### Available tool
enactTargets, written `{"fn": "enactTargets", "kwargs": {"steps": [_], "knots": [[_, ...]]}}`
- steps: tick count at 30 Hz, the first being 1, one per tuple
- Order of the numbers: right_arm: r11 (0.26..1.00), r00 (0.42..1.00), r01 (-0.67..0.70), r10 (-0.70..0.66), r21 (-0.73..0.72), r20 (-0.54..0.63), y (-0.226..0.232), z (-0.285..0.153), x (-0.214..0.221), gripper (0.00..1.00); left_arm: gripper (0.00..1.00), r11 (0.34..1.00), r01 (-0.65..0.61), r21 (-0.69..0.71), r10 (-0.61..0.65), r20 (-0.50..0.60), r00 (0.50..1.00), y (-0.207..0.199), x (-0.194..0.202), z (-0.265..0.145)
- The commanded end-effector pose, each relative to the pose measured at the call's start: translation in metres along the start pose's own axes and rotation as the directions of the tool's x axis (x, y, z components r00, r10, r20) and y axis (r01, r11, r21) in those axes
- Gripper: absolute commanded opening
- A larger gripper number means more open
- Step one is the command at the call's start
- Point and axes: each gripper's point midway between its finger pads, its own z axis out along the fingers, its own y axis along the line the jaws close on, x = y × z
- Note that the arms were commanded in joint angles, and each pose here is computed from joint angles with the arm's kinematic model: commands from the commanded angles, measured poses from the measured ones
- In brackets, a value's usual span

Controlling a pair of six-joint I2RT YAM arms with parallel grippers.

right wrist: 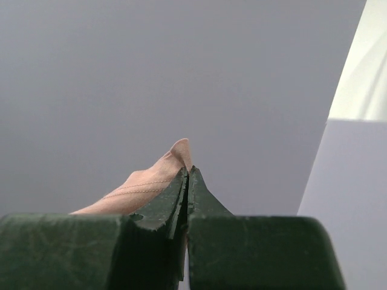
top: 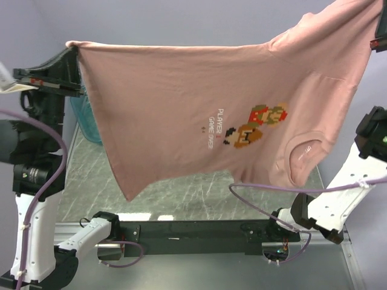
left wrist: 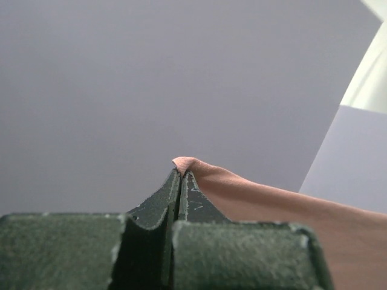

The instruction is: Fold and stack the t-shirts

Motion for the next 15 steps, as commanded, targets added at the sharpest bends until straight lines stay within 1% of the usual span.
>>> {"fn": "enactTargets", "kwargs": {"steps": [1, 2, 3, 4, 5, 6, 7, 8, 9, 10, 11, 12, 13, 14, 15], "knots": [[0.996, 0.987, -0.087, 0.085, -0.008, -0.136, -0.018, 0.007, 0.068, 0.0, 0.0, 0.997, -0.012, -0.078, 0.005, -0.082, 0.997, 0.025, 0.04, 0.002], [0.996, 0.977, -0.09, 0.087, -0.008, -0.193, -0.022, 0.006, 0.095, 0.0, 0.0, 0.996, -0.011, -0.092, 0.001, -0.104, 0.995, 0.031, 0.052, 0.002], [0.993, 0.966, -0.115, 0.105, -0.028, -0.236, -0.017, 0.006, 0.116, 0.0, 0.0, 0.994, -0.012, -0.109, -0.003, -0.135, 0.991, 0.038, 0.067, 0.003], [0.989, 0.942, -0.144, 0.128, -0.029, -0.31, -0.014, 0.001, 0.144, 0.0, 0.0, 0.992, -0.013, -0.125, -0.007, -0.159, 0.987, 0.044, 0.08, 0.003], [0.985, 0.909, -0.172, 0.15, -0.022, -0.388, -0.012, -0.008, 0.185, 0.0, 0.0, 0.989, -0.017, -0.15, -0.015, -0.215, 0.976, 0.057, 0.109, 0.0], [0.987, 0.894, -0.155, 0.122, -0.041, -0.43, -0.008, -0.014, 0.209, 0.0, 0.0, 0.987, -0.016, -0.16, -0.025, -0.249, 0.968, 0.064, 0.129, 0.0], [0.984, 0.894, -0.164, 0.121, -0.064, -0.432, 0.003, -0.018, 0.216, 0.0, 0.0, 0.985, -0.015, -0.172, -0.034, -0.282, 0.959, 0.072, 0.148, -0.002], [0.981, 0.849, -0.183, 0.124, -0.065, -0.514, 0.008, -0.037, 0.271, 0.0, 0.0, 0.979, -0.027, -0.202, -0.049, -0.36, 0.932, 0.089, 0.19, -0.01], [0.98, 0.836, -0.188, 0.124, -0.067, -0.535, 0.013, -0.046, 0.291, 0.0, 0.0, 0.976, -0.04, -0.214, -0.052, -0.407, 0.912, 0.098, 0.214, -0.017], [0.98, 0.852, -0.173, 0.098, -0.101, -0.514, 0.024, -0.047, 0.298, 0.0, 0.0, 0.972, -0.047, -0.23, -0.062, -0.444, 0.894, 0.112, 0.244, -0.025], [0.975, 0.807, -0.197, 0.1, -0.106, -0.583, 0.034, -0.072, 0.347, 0.0, 0.0, 0.968, -0.055, -0.243, -0.069, -0.474, 0.878, 0.121, 0.264, -0.031], [0.972, 0.794, -0.203, 0.094, -0.117, -0.6, 0.041, -0.081, 0.366, 0.0, 0.0, 0.964, -0.081, -0.253, -0.066, -0.524, 0.849, 0.135, 0.295, -0.037], [0.968, 0.803, -0.205, 0.08, -0.146, -0.591, 0.048, -0.084, 0.384, 0.0, 0.0, 0.959, -0.098, -0.267, -0.07, -0.557, 0.827, 0.147, 0.321, -0.048], [0.957, 0.764, -0.247, 0.095, -0.153, -0.638, 0.061, -0.108, 0.422, 0.0, 0.0, 0.955, -0.111, -0.275, -0.073, -0.581, 0.811, 0.156, 0.339, -0.052], [0.943, 0.755, -0.277, 0.096, -0.183, -0.649, 0.072, -0.117, 0.439, 0.0, 0.0, 0.947, -0.143, -0.287, -0.078, -0.64, 0.765, 0.172, 0.374, -0.061]]}}
